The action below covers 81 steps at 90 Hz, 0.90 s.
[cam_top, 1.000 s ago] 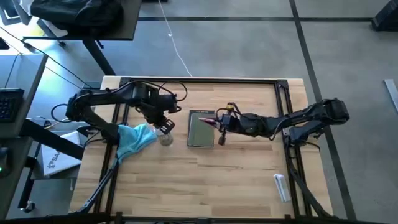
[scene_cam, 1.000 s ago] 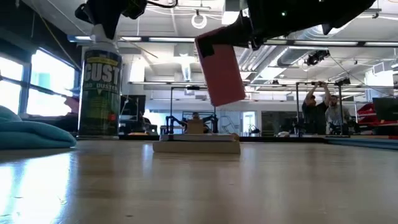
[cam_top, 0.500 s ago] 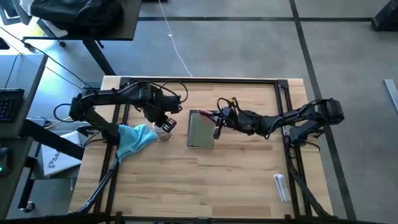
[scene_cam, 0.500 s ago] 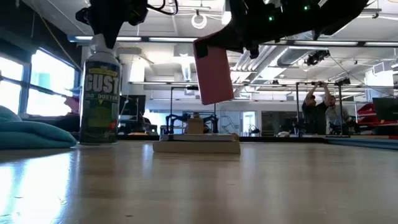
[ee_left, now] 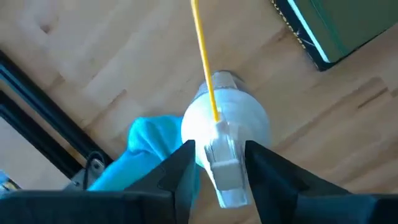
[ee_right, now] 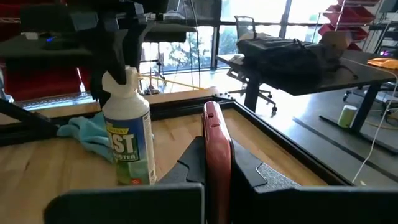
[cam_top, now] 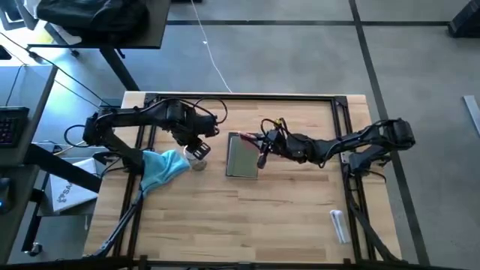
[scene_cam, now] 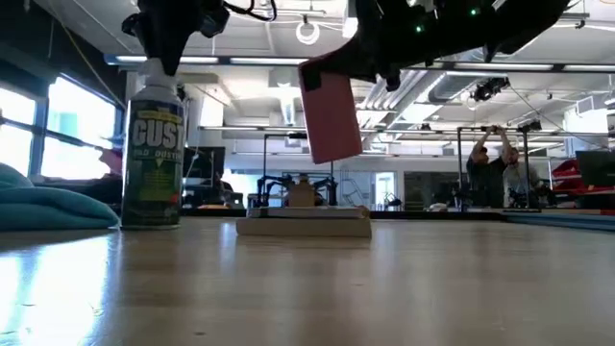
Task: Apply microfiber cloth
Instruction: Spray the cellphone using the spray bottle
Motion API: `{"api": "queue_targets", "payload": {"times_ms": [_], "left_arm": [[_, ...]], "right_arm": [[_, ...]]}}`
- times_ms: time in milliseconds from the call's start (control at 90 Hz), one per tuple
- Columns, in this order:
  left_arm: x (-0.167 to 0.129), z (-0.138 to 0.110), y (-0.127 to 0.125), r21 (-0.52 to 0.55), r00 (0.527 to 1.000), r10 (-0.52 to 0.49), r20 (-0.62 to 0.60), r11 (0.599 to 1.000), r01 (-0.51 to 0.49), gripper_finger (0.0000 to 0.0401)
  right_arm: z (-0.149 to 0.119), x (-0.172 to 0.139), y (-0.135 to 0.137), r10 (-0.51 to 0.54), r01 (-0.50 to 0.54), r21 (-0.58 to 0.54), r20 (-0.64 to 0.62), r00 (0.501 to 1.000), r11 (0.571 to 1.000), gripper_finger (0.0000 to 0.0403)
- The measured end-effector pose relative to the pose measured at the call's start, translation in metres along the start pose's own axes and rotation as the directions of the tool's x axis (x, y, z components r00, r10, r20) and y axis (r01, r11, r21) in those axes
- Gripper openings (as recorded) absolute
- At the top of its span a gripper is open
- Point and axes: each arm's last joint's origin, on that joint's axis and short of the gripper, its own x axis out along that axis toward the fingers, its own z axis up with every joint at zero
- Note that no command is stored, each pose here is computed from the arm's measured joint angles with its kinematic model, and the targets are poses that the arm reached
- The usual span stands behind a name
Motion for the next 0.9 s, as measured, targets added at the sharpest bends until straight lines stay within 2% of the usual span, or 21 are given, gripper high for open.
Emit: {"api": "queue_targets", "payload": {"times_ms": [89,289,444,544,633,767,900], "left_arm": [[-0.003,0.0,0.002,0.027,0.999,0.003,0.036,1.0,-0.004,0.0126],[-0.012,-0.001,0.004,0.075,0.992,-0.058,0.108,0.996,0.05,0.0129],[-0.025,-0.005,0.011,0.229,0.972,-0.083,0.222,0.973,0.031,0.0129],[-0.042,-0.012,0.019,0.307,0.921,-0.095,0.377,0.951,-0.027,0.0129],[-0.053,-0.019,0.029,0.369,0.859,-0.165,0.484,0.929,-0.029,0.0129],[-0.051,-0.031,0.045,0.488,0.794,-0.296,0.531,0.873,-0.001,0.0129],[-0.032,-0.041,0.055,0.601,0.723,-0.439,0.533,0.798,0.04,0.0129]], "right_arm": [[0.0,0.002,-0.005,-0.016,0.016,0.015,0.0,1.0,1.0,0.0],[0.003,0.006,-0.017,-0.047,0.046,0.041,0.028,0.998,0.998,0.0],[0.007,0.011,-0.03,-0.004,-0.001,0.07,0.072,0.997,0.998,0.0],[0.009,0.022,-0.037,0.017,-0.025,0.091,0.081,0.997,0.996,0.0],[0.009,0.037,-0.039,0.068,-0.074,0.082,0.078,0.995,0.994,0.0],[0.012,0.059,-0.039,0.155,-0.155,-0.003,0.07,0.985,0.988,0.0],[0.019,0.074,-0.046,0.199,-0.197,-0.037,0.073,0.977,0.98,0.0]]}}
